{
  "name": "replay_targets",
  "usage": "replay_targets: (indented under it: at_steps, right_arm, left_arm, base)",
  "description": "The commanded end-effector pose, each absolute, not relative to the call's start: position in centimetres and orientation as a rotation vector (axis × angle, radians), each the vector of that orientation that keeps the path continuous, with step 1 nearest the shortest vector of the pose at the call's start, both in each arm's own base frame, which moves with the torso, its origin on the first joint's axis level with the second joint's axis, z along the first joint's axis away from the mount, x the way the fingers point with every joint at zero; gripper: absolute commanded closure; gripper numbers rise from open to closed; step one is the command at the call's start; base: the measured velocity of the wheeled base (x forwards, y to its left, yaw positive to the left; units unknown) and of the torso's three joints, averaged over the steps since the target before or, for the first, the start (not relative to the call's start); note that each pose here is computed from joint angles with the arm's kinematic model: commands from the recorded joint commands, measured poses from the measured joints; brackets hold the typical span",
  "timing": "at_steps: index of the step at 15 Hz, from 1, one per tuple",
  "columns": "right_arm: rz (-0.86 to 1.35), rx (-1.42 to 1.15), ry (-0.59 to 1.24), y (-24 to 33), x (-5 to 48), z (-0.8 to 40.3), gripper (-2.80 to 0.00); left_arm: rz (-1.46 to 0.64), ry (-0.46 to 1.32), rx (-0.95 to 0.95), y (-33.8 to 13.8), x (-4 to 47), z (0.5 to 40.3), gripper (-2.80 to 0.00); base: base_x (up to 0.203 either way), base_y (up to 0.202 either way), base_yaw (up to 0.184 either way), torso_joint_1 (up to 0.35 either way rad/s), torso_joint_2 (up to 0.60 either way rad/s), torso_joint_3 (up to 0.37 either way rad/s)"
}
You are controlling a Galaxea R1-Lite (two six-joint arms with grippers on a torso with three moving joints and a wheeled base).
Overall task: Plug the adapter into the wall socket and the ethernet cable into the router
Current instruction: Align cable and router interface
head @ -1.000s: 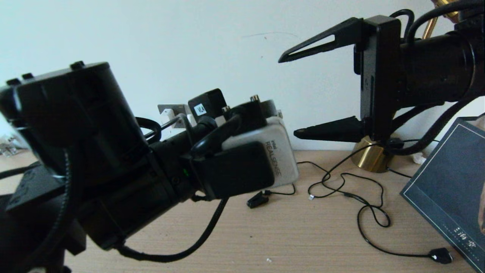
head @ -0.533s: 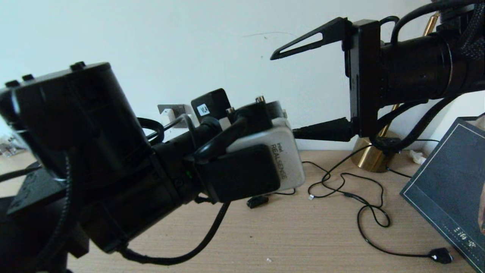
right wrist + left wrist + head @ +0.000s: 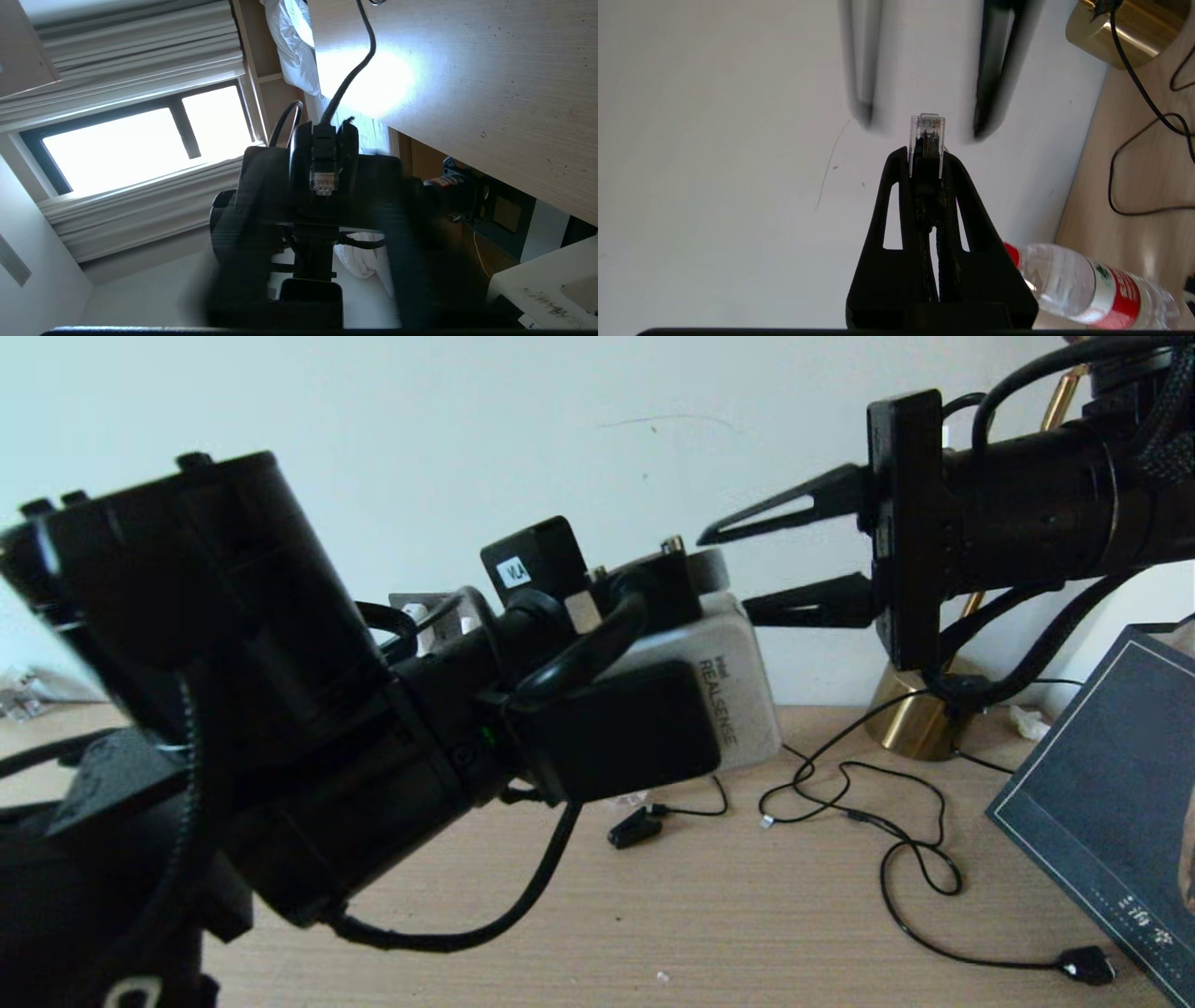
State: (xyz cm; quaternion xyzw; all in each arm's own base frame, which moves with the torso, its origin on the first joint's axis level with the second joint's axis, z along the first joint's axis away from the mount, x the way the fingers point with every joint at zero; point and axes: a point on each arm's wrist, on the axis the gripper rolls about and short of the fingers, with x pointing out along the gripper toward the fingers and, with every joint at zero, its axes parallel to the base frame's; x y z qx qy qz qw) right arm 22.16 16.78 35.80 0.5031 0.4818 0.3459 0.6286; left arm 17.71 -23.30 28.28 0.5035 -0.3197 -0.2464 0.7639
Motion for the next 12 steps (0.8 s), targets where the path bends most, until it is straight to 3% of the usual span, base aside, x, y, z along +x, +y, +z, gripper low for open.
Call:
replay_targets:
  at_steps: [1, 12]
  right_arm:
    - [0.792, 1.156, 1.12, 16.75, 22.04, 35.67, 0.0]
    - [0.793, 1.155, 1.121, 16.76, 22.04, 35.65, 0.0]
  left_arm:
    - [-0.541, -0.691, 1.106, -24.13, 18.19, 27.84, 0.0]
    - [-0.554, -0.693, 1.094, -24.26, 17.88, 27.77, 0.0]
  base:
    - [0.0, 0.0, 0.0, 0.0, 0.0, 0.0]
    - [0.0, 0.0, 0.0, 0.0, 0.0, 0.0]
